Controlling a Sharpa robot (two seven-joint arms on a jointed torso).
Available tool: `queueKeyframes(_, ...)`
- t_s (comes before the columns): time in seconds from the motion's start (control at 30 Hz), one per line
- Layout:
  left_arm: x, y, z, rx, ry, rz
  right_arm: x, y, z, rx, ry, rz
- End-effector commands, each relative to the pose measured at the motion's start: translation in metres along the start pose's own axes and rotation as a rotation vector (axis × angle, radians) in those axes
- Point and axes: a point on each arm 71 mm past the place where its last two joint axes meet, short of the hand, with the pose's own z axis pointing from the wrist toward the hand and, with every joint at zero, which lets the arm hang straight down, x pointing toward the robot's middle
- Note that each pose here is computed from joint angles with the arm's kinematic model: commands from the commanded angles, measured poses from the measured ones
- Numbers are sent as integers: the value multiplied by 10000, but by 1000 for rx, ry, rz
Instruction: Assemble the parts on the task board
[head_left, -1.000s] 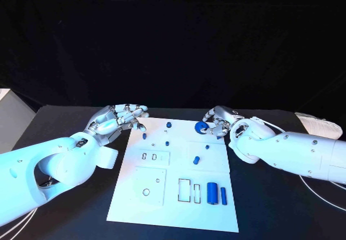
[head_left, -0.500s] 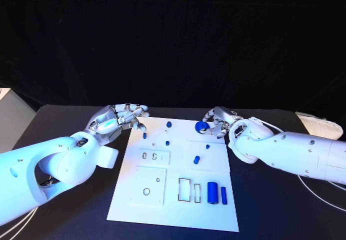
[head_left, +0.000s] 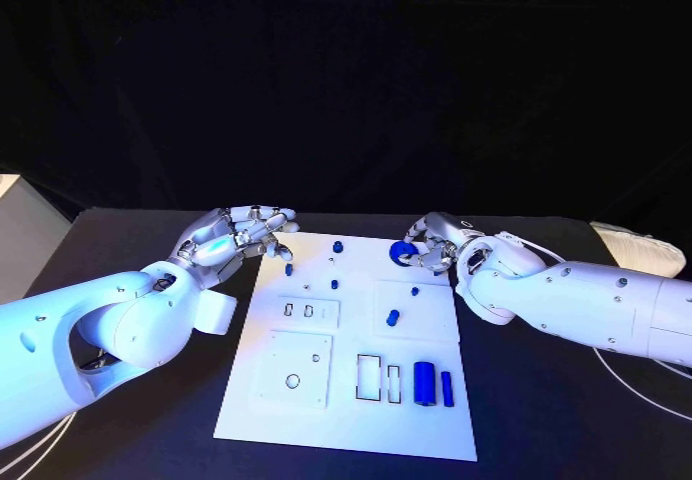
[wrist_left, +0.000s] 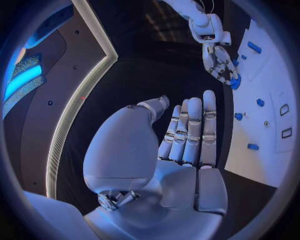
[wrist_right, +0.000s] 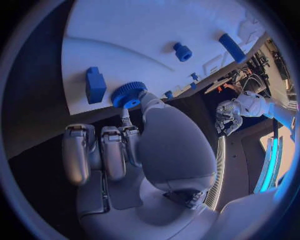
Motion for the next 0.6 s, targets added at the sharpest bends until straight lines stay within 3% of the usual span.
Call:
queueKeyframes(0.03, 22, -8, 6, 5, 17, -11, 44, 11, -14, -12, 19, -3)
queueKeyframes(0.6, 22, -8, 3, 4, 19, -11, -25, 208, -93, -115, -103, 1)
